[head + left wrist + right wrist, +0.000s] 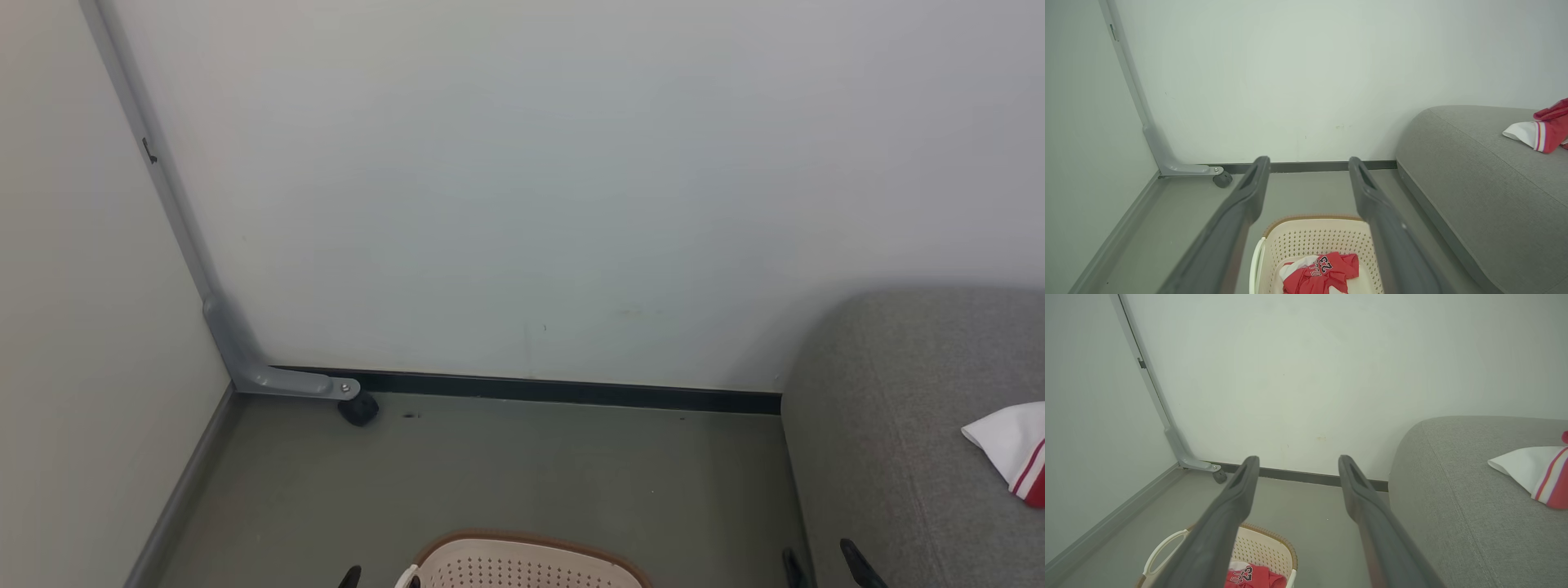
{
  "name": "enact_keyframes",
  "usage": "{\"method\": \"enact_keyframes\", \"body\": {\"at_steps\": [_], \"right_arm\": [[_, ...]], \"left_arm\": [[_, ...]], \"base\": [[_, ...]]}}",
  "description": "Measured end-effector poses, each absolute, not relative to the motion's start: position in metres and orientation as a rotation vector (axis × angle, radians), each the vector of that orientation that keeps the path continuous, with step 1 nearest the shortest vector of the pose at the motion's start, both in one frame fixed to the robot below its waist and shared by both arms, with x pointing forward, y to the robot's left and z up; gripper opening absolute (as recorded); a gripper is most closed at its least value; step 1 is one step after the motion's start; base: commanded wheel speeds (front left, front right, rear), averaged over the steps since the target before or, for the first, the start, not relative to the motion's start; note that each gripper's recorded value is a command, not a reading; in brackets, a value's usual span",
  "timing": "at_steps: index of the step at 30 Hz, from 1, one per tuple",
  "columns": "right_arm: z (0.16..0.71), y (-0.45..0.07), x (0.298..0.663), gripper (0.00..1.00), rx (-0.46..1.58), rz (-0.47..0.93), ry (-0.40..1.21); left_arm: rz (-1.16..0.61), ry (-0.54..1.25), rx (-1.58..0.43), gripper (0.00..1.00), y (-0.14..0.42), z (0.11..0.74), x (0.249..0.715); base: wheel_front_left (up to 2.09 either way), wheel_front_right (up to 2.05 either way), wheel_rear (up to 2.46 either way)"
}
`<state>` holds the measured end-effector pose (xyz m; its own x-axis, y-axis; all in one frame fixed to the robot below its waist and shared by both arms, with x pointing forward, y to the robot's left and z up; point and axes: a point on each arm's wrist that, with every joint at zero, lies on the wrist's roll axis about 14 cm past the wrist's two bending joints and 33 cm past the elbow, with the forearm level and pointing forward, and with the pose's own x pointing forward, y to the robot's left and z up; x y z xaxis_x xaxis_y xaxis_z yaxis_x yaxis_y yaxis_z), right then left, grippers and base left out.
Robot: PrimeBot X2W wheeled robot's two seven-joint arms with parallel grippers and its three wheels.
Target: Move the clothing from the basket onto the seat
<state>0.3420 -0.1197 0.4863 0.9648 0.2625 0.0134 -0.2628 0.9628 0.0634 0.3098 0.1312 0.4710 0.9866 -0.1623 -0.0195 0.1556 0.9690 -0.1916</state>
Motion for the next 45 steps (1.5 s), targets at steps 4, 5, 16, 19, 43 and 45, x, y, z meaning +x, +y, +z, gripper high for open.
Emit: {"method": "enact_keyframes", "body": {"at_steps": [4, 5, 16, 19, 43, 45], "right_arm": [[0.485, -0.119, 0.343, 1.0, 0.067, 0.267, -0.002], [0.485, -0.118, 0.343, 1.0, 0.068, 0.267, 0.0], [0.482, -0.118, 0.344, 1.0, 0.063, 0.269, 0.008], [0.481, -0.118, 0.344, 1.0, 0.061, 0.268, 0.011], [0.462, -0.155, 0.353, 1.0, 0.041, 0.108, 0.068], [0.454, -0.158, 0.352, 1.0, 0.037, 0.088, 0.091]], "left_arm": [[-0.166, 0.043, -0.193, 1.0, 0.13, 0.469, 0.309], [-0.165, 0.044, -0.193, 1.0, 0.13, 0.468, 0.309], [-0.161, 0.054, -0.193, 1.0, 0.131, 0.465, 0.309], [-0.168, 0.056, -0.196, 1.0, 0.13, 0.465, 0.309], [-0.255, 0.179, -0.174, 1.0, 0.107, 0.433, 0.306], [-0.273, 0.204, -0.17, 1.0, 0.103, 0.426, 0.307]], "base": [[0.0, 0.0, 0.0], [0.0, 0.0, 0.0], [0.0, 0.0, 0.0], [0.0, 0.0, 0.0], [0.0, 0.0, 0.0], [0.0, 0.0, 0.0]]}}
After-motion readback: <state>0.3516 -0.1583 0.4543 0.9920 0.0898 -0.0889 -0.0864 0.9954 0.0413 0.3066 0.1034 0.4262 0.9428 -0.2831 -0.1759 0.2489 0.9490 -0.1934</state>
